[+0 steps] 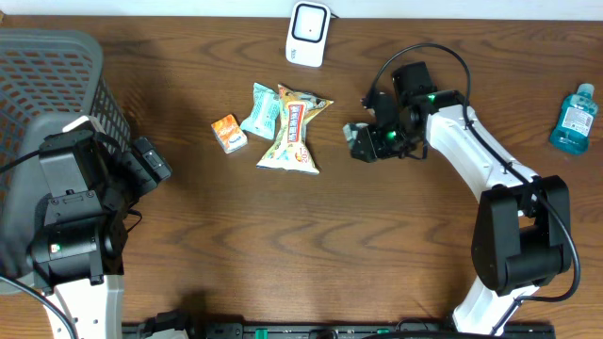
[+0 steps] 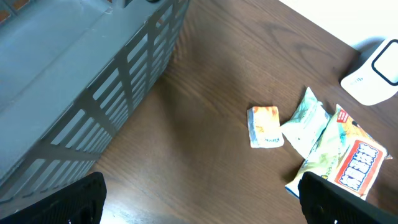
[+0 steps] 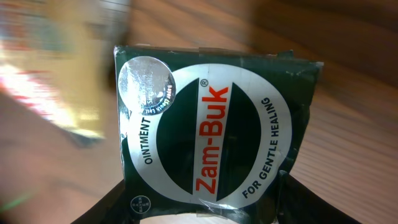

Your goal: Scan the item barcode

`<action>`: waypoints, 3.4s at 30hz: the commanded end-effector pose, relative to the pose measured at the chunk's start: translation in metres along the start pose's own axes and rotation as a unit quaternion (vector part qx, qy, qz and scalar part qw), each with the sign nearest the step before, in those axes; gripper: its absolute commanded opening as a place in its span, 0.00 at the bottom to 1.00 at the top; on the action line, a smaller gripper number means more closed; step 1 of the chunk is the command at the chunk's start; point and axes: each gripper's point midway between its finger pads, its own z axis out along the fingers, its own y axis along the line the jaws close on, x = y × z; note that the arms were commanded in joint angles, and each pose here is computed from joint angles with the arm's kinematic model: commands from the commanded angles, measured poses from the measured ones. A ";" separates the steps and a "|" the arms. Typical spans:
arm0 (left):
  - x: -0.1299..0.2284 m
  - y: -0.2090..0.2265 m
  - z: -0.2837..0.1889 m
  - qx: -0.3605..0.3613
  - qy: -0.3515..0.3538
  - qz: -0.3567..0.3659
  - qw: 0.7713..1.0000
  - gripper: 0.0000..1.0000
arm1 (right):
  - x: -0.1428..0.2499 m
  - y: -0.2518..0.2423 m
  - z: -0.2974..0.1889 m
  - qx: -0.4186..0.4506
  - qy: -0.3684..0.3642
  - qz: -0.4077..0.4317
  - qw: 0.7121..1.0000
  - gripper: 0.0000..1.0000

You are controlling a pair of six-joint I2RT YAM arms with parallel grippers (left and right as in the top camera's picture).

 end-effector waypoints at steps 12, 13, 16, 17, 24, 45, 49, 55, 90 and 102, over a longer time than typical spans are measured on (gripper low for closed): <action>-0.003 0.003 -0.001 -0.007 -0.004 -0.007 1.000 0.98 | -0.009 -0.040 0.003 0.151 -0.018 -0.009 0.988 0.56; -0.003 0.003 -0.001 -0.007 -0.004 -0.007 1.000 0.98 | -0.007 -0.041 0.006 0.152 -0.016 -0.009 0.988 0.56; -0.003 0.003 -0.001 -0.007 -0.004 -0.007 1.000 0.98 | 0.001 -0.045 0.023 0.153 -0.002 -0.009 0.988 0.58; -0.003 0.003 -0.001 -0.007 -0.004 -0.007 1.000 0.98 | 0.004 -0.047 0.027 0.153 0.003 -0.008 0.988 0.59; -0.003 0.003 -0.001 -0.007 -0.004 -0.007 1.000 0.98 | 0.012 -0.052 0.042 0.154 0.022 0.009 0.988 0.69; -0.003 0.003 -0.001 -0.007 -0.004 -0.007 1.000 0.98 | -0.033 -0.057 -0.013 0.033 -0.029 0.085 0.995 0.67; -0.003 0.003 -0.001 -0.007 -0.004 -0.007 1.000 0.98 | -0.028 -0.070 -0.013 0.036 -0.027 0.102 0.994 0.66; -0.003 0.003 -0.001 -0.007 -0.004 -0.007 1.000 0.98 | -0.026 -0.075 0.001 0.035 -0.034 0.161 0.986 0.62; -0.003 0.003 -0.001 -0.007 -0.004 -0.007 1.000 0.98 | -0.005 -0.047 0.028 0.127 -0.042 0.543 0.829 0.99; -0.003 0.003 -0.001 -0.007 -0.004 -0.007 1.000 0.98 | 0.001 -0.061 0.045 0.170 -0.059 0.576 0.797 0.99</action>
